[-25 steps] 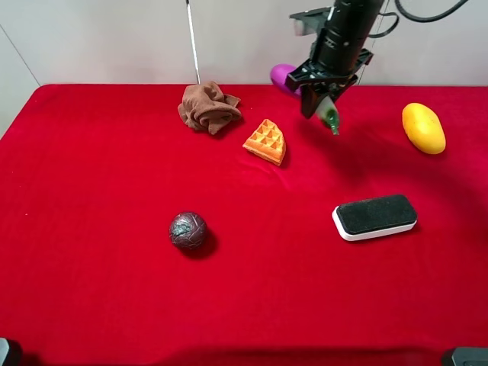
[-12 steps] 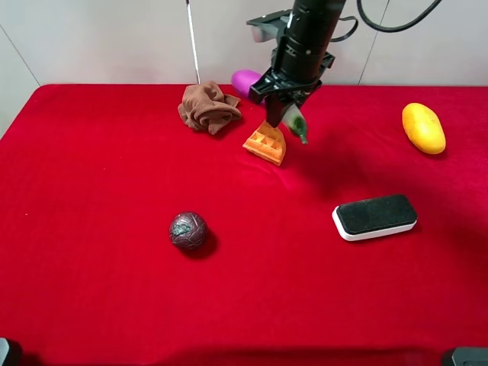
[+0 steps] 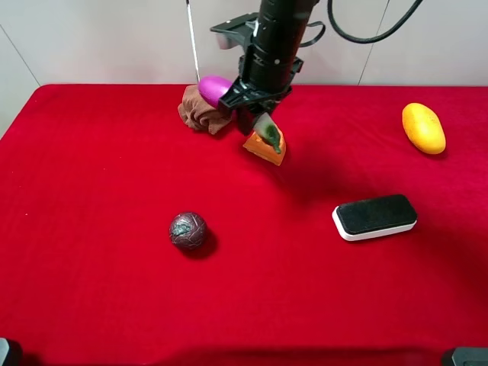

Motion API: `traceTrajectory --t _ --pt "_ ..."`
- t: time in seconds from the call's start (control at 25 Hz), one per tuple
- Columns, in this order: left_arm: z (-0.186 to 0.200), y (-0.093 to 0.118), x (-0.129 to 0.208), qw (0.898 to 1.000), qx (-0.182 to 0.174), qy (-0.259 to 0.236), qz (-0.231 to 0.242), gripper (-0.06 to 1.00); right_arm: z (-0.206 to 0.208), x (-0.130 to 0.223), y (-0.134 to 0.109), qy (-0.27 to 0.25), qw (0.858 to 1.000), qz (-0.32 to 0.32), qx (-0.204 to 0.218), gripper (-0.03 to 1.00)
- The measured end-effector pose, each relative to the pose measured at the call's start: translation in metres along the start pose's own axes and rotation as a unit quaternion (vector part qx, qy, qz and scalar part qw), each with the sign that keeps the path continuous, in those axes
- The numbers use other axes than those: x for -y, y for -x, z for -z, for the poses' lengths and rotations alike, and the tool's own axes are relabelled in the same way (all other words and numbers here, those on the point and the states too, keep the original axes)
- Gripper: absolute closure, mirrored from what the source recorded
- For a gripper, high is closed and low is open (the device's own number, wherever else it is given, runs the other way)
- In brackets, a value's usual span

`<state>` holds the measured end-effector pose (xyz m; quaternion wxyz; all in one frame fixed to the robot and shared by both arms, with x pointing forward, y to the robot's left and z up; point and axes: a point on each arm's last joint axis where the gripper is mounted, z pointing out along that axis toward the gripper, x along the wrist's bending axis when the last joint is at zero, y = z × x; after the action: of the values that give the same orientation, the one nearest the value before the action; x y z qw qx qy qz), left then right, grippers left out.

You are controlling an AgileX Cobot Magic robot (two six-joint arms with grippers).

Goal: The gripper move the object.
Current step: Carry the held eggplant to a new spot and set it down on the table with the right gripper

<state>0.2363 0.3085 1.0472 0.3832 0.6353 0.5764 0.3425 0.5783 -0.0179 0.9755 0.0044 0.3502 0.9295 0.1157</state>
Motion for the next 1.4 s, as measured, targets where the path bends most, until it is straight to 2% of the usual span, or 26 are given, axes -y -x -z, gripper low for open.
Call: traceTrajectory --t 0.4,0.6,1.0,1.4 --pt "0.000 0.000 0.000 1.000 0.000 0.000 0.000 -0.03 -0.003 -0.006 -0.035 0.010 0.999 0.039 -0.007 0.65" --pt "0.000 0.000 0.000 1.000 0.000 0.000 0.000 -0.03 -0.004 -0.007 -0.044 0.013 0.999 0.049 -0.008 0.65" --pt "0.000 0.000 0.000 1.000 0.000 0.000 0.000 -0.03 -0.025 -0.010 -0.048 0.012 0.998 0.057 -0.004 0.65" --pt "0.000 0.000 0.000 1.000 0.000 0.000 0.000 -0.03 -0.054 -0.008 -0.043 -0.014 0.998 0.060 0.002 0.65"
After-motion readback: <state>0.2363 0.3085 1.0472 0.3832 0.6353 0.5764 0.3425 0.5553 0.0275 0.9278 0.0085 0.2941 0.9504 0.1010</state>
